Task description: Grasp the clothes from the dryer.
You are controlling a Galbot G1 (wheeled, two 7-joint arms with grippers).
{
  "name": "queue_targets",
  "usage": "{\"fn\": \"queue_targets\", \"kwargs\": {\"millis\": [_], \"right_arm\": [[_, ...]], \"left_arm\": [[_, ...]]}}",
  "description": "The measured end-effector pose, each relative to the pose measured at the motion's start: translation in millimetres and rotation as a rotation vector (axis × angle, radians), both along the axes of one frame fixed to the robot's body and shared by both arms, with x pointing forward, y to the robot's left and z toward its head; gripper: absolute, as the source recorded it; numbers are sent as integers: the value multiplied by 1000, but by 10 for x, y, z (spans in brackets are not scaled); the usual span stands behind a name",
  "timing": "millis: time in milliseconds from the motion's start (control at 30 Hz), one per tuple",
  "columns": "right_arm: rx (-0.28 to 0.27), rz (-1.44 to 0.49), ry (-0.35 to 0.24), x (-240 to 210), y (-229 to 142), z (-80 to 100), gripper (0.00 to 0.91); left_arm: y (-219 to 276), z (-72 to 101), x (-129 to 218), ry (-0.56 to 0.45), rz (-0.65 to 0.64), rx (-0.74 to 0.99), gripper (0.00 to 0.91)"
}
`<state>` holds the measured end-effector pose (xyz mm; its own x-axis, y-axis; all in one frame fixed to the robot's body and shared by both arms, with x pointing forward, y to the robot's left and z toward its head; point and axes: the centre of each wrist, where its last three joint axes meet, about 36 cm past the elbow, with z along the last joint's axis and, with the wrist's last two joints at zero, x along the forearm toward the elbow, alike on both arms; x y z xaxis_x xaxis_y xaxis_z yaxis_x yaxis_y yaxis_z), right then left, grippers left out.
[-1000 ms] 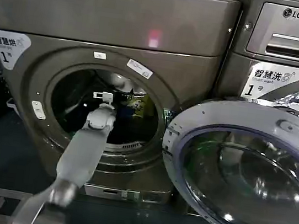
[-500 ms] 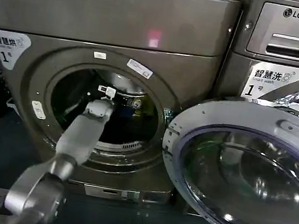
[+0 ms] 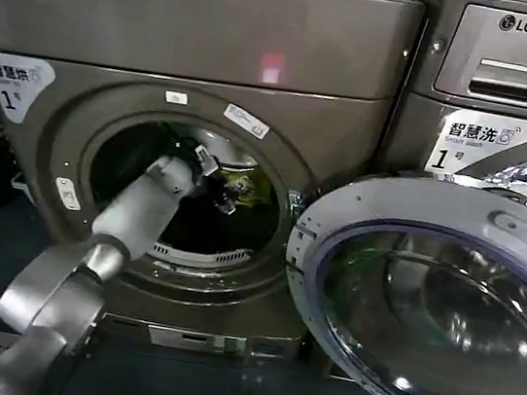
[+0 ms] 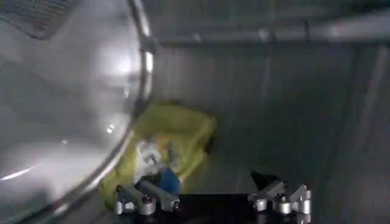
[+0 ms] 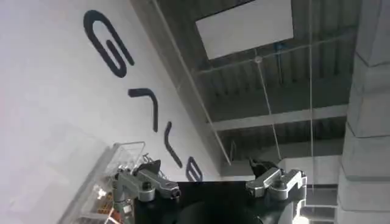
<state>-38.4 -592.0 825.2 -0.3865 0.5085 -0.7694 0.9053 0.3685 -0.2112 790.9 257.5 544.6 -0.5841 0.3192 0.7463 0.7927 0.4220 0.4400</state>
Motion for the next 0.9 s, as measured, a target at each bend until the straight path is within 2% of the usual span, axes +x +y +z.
{"fn": "queue_targets", "kwargs": {"millis": [300, 500, 700, 900], "right_arm": [[2, 7, 4, 29, -17, -24, 907], [-1, 14, 3, 46, -21, -30, 907], [-6, 18, 7, 59, -15, -27, 907], [-11, 18, 12, 55, -3, -35, 907]], "left_arm": [[-35, 310, 74, 61, -97, 229, 907], [15, 398, 99, 115, -143, 373, 907], [5, 338, 101, 146, -140, 449, 907], [-17, 148, 73, 150, -124, 478, 907]]}}
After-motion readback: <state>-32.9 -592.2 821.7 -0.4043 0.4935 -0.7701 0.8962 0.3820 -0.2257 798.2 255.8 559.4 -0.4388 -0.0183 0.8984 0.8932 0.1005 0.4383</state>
